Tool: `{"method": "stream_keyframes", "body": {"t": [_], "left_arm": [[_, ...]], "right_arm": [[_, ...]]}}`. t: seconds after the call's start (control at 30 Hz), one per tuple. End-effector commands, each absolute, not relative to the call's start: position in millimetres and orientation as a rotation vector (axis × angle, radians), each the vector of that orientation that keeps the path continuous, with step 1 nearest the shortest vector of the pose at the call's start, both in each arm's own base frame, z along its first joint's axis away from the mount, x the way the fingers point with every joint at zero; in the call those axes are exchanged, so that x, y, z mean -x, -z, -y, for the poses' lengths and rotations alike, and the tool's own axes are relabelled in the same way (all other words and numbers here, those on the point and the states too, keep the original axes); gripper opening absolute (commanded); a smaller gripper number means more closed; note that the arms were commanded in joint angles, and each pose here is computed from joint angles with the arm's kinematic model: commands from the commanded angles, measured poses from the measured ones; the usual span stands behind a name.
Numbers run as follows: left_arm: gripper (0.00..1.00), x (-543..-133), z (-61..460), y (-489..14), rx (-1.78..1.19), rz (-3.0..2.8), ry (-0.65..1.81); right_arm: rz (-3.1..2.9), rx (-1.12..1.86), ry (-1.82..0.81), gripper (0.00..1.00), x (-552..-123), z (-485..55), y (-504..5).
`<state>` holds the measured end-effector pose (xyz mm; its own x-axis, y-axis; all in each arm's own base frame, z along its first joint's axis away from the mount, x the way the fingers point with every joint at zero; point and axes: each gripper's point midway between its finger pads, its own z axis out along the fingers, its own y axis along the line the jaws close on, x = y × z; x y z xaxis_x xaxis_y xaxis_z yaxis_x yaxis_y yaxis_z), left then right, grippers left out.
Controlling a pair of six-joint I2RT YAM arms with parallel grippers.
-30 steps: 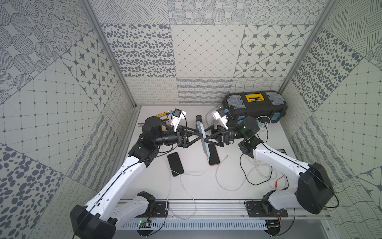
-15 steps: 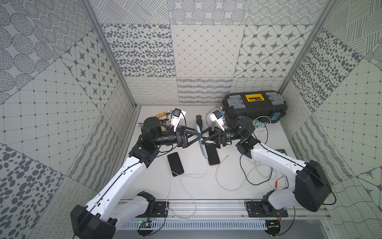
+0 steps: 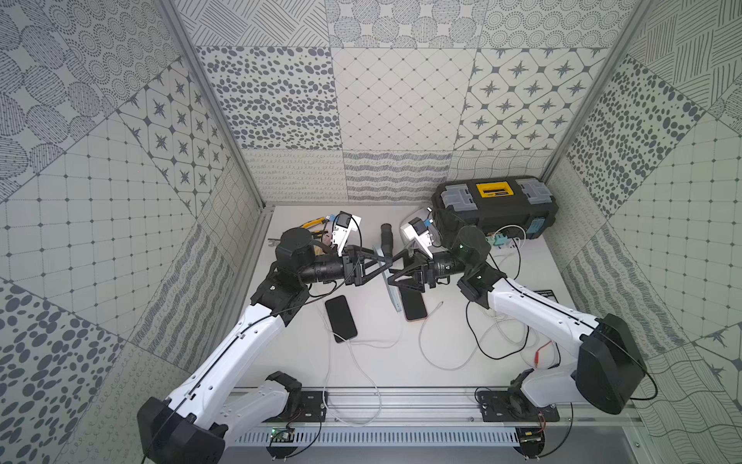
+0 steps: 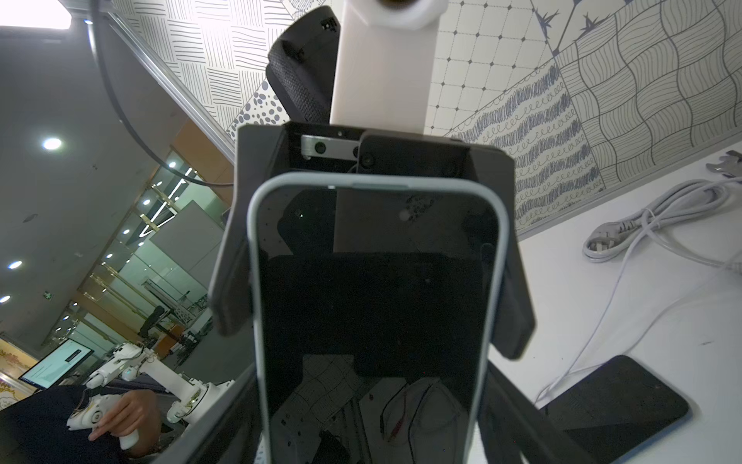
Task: Unplug the charging cable from the phone
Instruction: Pick up the phone at the center of the board.
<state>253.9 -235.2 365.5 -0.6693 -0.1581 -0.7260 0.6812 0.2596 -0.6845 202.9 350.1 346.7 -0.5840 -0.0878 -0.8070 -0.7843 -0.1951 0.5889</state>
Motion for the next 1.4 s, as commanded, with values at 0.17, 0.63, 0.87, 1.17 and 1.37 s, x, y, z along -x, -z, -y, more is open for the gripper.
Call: {"method": "stream_keyframes", "body": {"t": [0.17,0.63,0.87,1.17,1.37], "left_arm": [[0.52,-242.0,238.4,-385.7,-0.598,-1.698,1.509],[0.0,-238.3,238.0,-416.1,-0.659,-1.596,1.48],[0.0,-245.2,236.2,-434.4,-0.658,-1.576,1.429],[0.0,-253.7,232.2,-449.2,-0.651,-1.551,1.383],[0.0,-257.3,231.0,-453.6,-0.648,-1.547,1.375]], "right_arm": [[-1.599,0.964,-1.781,0.62,-211.3,-348.7,-352.7],[-1.562,1.073,-1.674,0.85,-175.6,-323.0,-340.2],[-1.51,1.063,-1.651,0.79,-164.2,-312.1,-334.3],[-1.524,1.054,-1.649,0.68,-159.3,-312.8,-320.1],[-1.542,1.087,-1.649,0.55,-153.9,-319.7,-308.1]]}}
